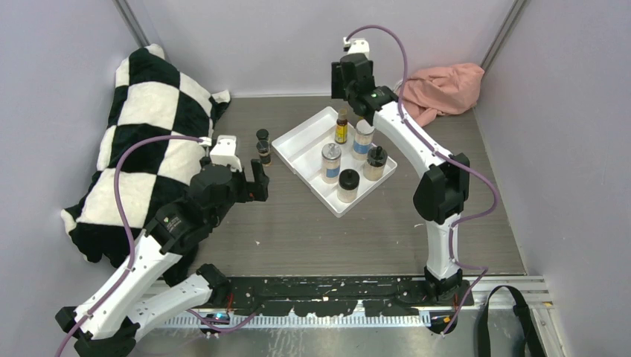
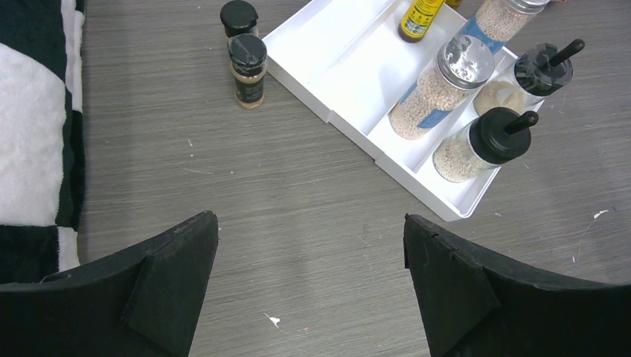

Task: Organize the condiment bottles
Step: Pick up the bottle from the center of the board.

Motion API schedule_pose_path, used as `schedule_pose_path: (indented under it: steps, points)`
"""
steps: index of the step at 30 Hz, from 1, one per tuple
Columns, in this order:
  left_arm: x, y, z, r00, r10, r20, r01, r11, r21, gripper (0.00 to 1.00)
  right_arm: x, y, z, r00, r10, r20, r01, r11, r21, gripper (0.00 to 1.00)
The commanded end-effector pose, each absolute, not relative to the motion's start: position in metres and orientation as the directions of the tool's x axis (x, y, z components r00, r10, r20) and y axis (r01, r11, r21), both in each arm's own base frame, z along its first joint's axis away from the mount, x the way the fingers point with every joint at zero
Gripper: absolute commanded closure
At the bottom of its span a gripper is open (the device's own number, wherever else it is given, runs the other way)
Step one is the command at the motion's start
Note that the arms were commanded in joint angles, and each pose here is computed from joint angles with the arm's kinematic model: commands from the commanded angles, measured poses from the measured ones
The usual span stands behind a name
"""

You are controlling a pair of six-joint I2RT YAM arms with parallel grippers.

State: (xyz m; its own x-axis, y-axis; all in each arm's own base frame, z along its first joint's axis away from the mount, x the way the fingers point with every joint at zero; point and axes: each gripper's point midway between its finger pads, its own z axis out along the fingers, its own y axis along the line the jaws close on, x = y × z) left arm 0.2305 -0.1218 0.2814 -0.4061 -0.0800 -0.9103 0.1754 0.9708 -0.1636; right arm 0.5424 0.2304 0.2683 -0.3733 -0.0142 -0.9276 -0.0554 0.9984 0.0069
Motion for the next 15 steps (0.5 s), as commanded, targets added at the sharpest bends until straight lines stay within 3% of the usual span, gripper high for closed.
schedule_pose_path:
  steps: [1,15]
  points:
    - [0.234,-0.123,0.299,-0.369,-0.103,-0.924,0.182,0.967,-0.18,0.05,0.559,0.189,0.305,-0.324,0.061,-0.944,0.078,0.996,0.038,0.32]
    - [0.239,-0.129,0.296,-0.374,-0.092,-0.923,0.187,0.967,-0.172,0.04,0.59,0.154,0.242,-0.45,0.136,-0.883,0.156,0.985,0.072,0.32]
